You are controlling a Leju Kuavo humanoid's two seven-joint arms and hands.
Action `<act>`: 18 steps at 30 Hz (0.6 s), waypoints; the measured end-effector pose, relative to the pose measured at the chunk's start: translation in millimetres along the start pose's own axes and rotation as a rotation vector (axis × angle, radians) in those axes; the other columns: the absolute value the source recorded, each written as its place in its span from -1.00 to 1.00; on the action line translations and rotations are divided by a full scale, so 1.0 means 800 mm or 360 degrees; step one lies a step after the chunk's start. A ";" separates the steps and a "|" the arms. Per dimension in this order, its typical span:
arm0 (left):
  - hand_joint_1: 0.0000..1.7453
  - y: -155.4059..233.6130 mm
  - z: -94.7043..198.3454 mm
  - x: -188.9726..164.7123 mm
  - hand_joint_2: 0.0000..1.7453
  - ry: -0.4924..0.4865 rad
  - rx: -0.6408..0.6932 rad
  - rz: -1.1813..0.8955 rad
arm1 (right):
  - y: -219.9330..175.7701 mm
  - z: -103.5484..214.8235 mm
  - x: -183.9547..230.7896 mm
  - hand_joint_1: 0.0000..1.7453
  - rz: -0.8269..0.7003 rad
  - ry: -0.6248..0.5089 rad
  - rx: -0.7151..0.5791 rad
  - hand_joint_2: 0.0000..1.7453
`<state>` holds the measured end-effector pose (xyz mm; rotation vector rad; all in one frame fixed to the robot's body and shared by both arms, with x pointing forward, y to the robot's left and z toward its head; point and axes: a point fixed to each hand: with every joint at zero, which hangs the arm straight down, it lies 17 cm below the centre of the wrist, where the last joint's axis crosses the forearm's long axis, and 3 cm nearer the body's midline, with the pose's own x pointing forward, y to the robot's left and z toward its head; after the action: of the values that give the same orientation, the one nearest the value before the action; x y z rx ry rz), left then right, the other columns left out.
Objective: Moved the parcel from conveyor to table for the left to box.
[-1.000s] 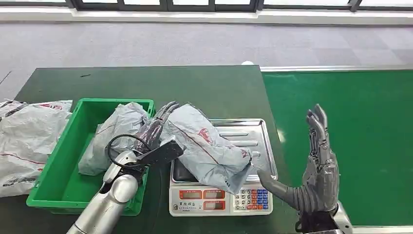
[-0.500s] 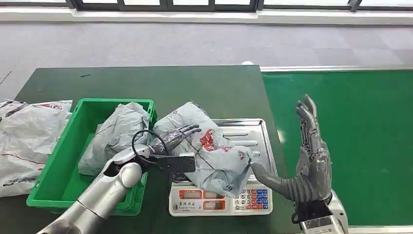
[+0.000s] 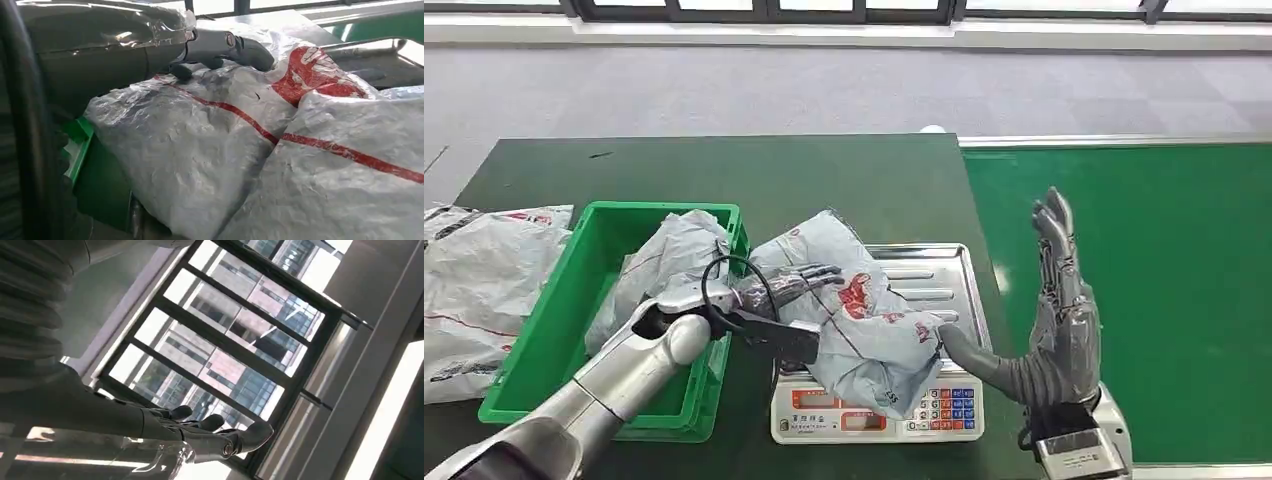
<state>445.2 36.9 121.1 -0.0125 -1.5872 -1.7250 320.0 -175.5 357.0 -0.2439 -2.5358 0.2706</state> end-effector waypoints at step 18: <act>-1.00 -0.008 0.004 0.000 1.00 -0.0011 -0.0031 -0.0002 | 0.002 0.001 -0.001 -1.00 -0.0002 0.0015 -0.0005 1.00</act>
<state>440.4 39.2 116.9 -0.0271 -1.5758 -1.7431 319.9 -174.4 355.4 -0.2444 -2.5270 0.2641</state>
